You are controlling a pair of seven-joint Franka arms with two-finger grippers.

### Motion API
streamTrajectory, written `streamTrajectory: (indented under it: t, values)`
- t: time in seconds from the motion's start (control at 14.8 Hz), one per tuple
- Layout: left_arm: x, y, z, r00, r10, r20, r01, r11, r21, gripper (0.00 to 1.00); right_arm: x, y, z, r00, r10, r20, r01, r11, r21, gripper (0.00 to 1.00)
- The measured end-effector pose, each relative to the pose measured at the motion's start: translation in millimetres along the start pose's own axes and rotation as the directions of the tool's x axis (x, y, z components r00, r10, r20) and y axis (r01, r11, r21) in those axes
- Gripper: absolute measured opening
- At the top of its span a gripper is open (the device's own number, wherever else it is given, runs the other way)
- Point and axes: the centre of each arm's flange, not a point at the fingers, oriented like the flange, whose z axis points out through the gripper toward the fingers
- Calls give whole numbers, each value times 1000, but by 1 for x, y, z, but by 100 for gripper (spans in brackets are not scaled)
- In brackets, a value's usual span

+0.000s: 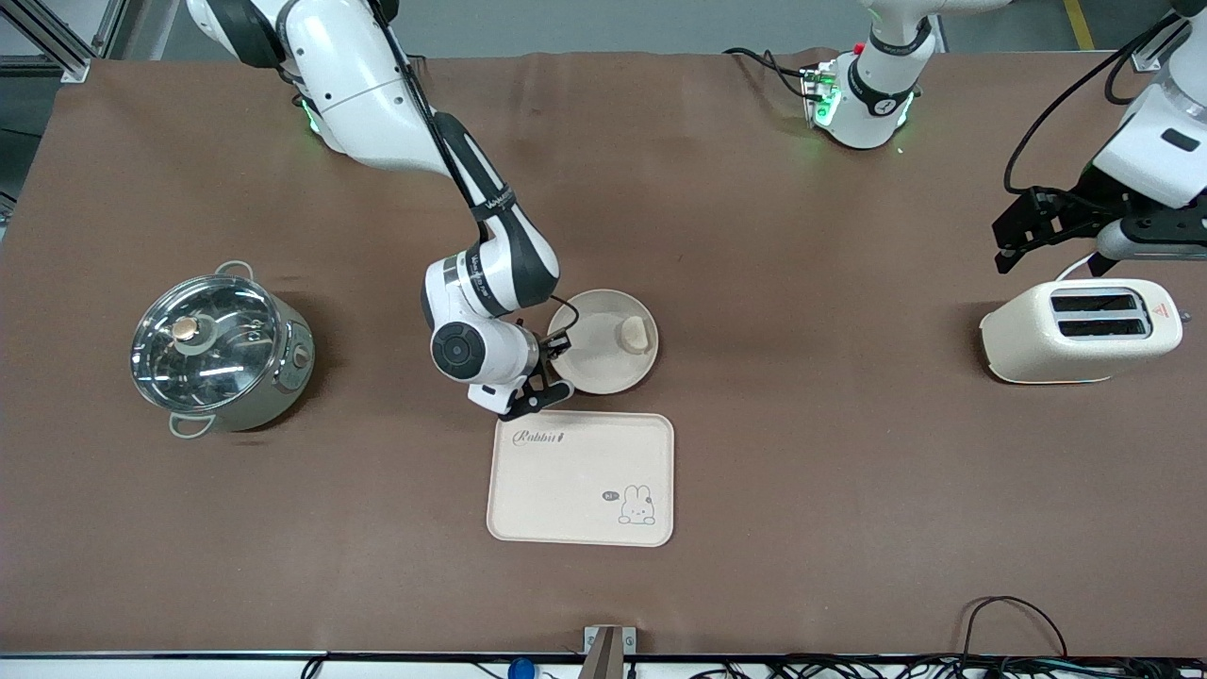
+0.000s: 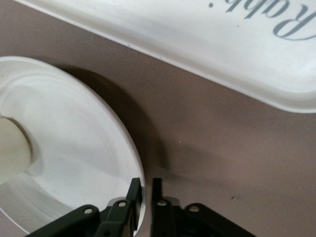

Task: Place bun in plate and plate on tray
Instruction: 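Lift the plate with the right gripper and move it over the tray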

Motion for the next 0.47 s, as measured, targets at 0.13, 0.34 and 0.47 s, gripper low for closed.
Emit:
streamTrajectory:
  t: [0.13, 0.34, 0.47]
  values:
    - [8, 1, -3, 1000, -3, 11, 4, 1000, -30, 100, 0, -1, 0, 1000, -1, -1, 1, 1000, 0, 8]
    - [14, -6, 3, 999, -22, 28, 24, 998, -62, 100, 2, -3, -4, 1000, -4, -8, 4, 1000, 3, 5]
    - [15, -13, 5, 999, -32, 34, 34, 997, -62, 100, 4, -6, -8, 1000, -5, -18, 6, 1000, 6, 4]
